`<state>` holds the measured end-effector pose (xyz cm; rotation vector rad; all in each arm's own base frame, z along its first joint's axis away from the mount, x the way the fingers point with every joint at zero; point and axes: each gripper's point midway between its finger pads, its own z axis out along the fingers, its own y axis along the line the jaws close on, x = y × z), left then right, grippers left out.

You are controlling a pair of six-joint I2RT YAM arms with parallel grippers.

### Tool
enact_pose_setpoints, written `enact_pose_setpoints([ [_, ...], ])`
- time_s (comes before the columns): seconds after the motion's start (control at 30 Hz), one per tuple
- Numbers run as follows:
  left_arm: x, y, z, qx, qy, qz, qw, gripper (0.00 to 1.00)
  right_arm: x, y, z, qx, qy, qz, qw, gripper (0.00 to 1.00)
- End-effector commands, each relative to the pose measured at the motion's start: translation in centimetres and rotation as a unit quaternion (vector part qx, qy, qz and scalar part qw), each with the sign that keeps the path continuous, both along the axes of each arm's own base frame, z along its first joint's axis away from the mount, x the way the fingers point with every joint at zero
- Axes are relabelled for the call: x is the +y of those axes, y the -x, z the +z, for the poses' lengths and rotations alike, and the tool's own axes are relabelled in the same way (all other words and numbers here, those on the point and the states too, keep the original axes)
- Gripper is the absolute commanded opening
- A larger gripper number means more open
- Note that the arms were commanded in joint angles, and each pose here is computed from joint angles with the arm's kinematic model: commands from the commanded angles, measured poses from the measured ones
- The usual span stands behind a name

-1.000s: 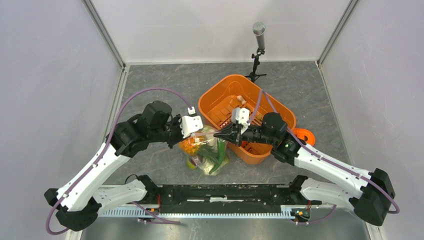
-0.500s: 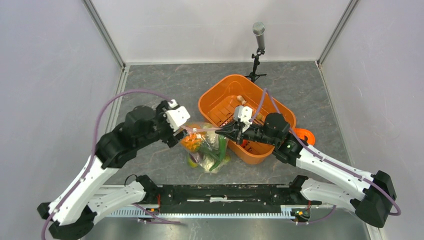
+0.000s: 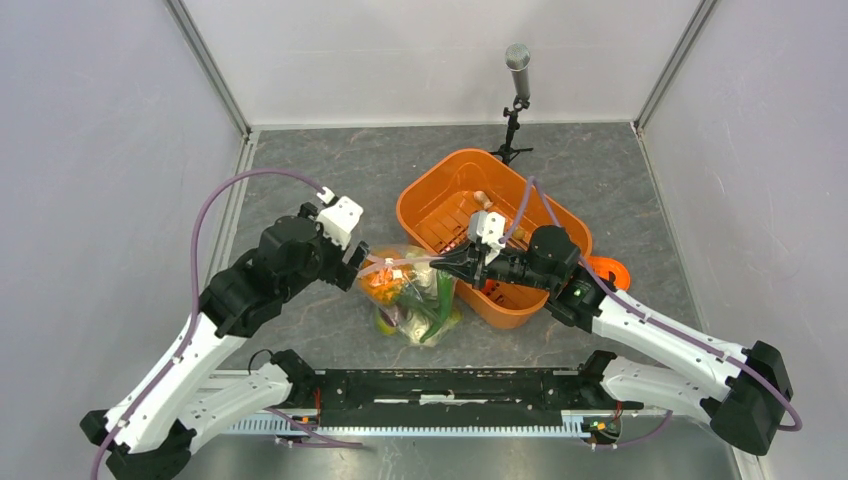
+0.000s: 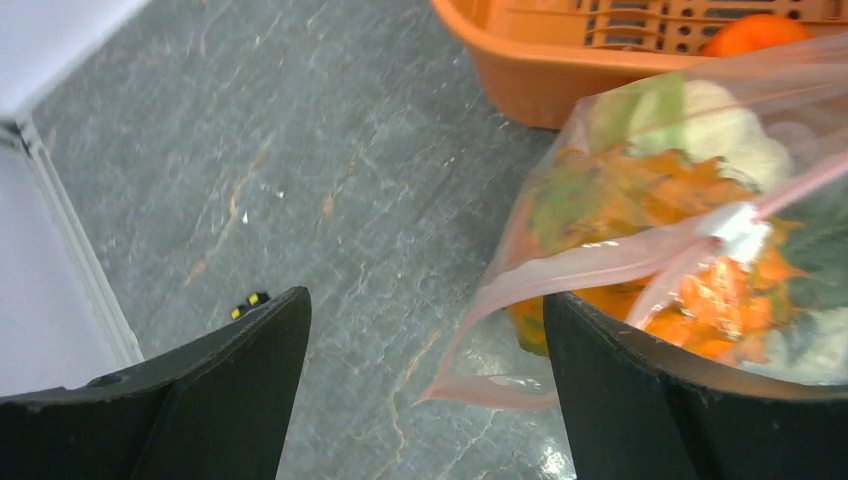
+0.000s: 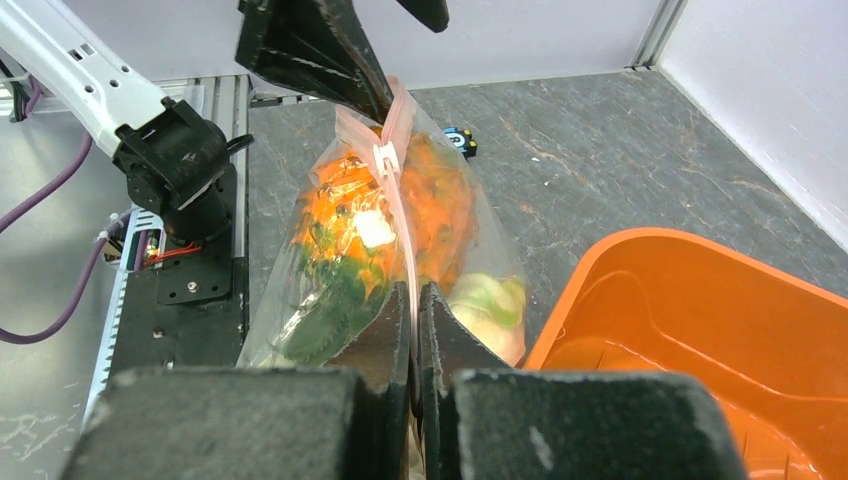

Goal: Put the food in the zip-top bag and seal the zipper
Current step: Adjust the zipper food storage bag at the center of the board.

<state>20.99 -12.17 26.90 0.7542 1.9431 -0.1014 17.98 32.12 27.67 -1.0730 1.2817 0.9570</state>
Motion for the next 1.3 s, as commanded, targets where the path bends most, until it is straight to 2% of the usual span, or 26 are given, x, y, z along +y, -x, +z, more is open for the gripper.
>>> enact_pose_setpoints([
  [0.0, 1.1, -0.4, -0.4, 0.029, 0.052, 0.059, 0.996, 0.90, 0.0, 0.0, 3.0, -0.033, -0.039, 0.001, 0.999, 0.00],
  [0.13, 1.8, -0.4, -0.9, 0.060, 0.084, 0.071, 0.992, 0.84, -0.1, -0.3, 2.9, -0.034, -0.036, -0.006, 0.999, 0.00],
  [0.2, 1.1, 0.1, -1.9, 0.098, 0.096, 0.050, 0.989, 0.80, -0.1, -0.3, 3.0, -0.036, -0.038, -0.008, 0.999, 0.00],
  [0.33, -1.1, 1.2, -4.0, 0.169, 0.115, -0.001, 0.979, 0.61, 0.0, -0.3, 3.5, -0.039, -0.044, -0.005, 0.998, 0.00],
  [0.57, -1.5, 2.3, -5.0, 0.205, 0.105, -0.026, 0.973, 0.49, 0.2, -0.4, 3.4, -0.038, -0.042, -0.004, 0.998, 0.00],
  [0.63, -1.2, 2.2, -5.6, 0.211, 0.097, -0.017, 0.972, 0.42, 0.2, -0.5, 3.3, -0.038, -0.041, -0.006, 0.998, 0.00],
  [0.77, -1.5, 2.1, -5.8, 0.220, 0.090, -0.031, 0.971, 0.03, 0.1, -0.8, 3.6, -0.038, -0.045, -0.016, 0.998, 0.00],
  [0.87, -1.5, 1.3, -2.8, 0.179, 0.092, -0.040, 0.979, 0.02, -0.3, -1.2, 4.6, -0.038, -0.060, -0.033, 0.997, 0.00],
  [0.93, -1.8, 1.1, 2.5, 0.113, 0.114, -0.061, 0.985, 0.02, -0.3, -0.7, 6.0, -0.034, -0.084, -0.025, 0.996, 0.00],
  [1.0, -2.1, 1.6, 9.0, 0.046, 0.155, -0.077, 0.984, 0.02, 0.1, 1.2, 7.6, -0.043, -0.107, 0.028, 0.993, 0.00],
  [1.07, -3.0, 2.9, 11.5, 0.052, 0.170, -0.116, 0.977, 0.02, 0.9, 4.9, 7.8, -0.052, -0.106, 0.140, 0.983, 0.00],
  [1.1, -3.5, 3.0, 11.6, 0.070, 0.170, -0.125, 0.975, 0.02, 1.3, 5.7, 7.5, -0.052, -0.093, 0.175, 0.979, 0.00],
  [1.13, -3.3, 2.6, 11.0, 0.087, 0.164, -0.112, 0.976, 0.02, 1.8, 3.8, 6.6, -0.030, -0.076, 0.132, 0.988, 0.00],
  [1.2, -2.0, 1.1, 9.1, 0.105, 0.134, -0.056, 0.984, 0.02, 1.1, -1.8, 4.8, 0.017, -0.049, -0.033, 0.998, 0.00],
  [1.23, -1.0, 0.4, 7.8, 0.117, 0.112, -0.019, 0.987, 0.02, 0.5, -1.8, 5.6, 0.000, -0.073, -0.043, 0.996, 0.00],
  [1.27, 0.0, 0.0, 5.8, 0.138, 0.081, 0.008, 0.987, 0.02, 0.1, -0.3, 6.7, -0.025, -0.114, -0.016, 0.993, 0.00],
])
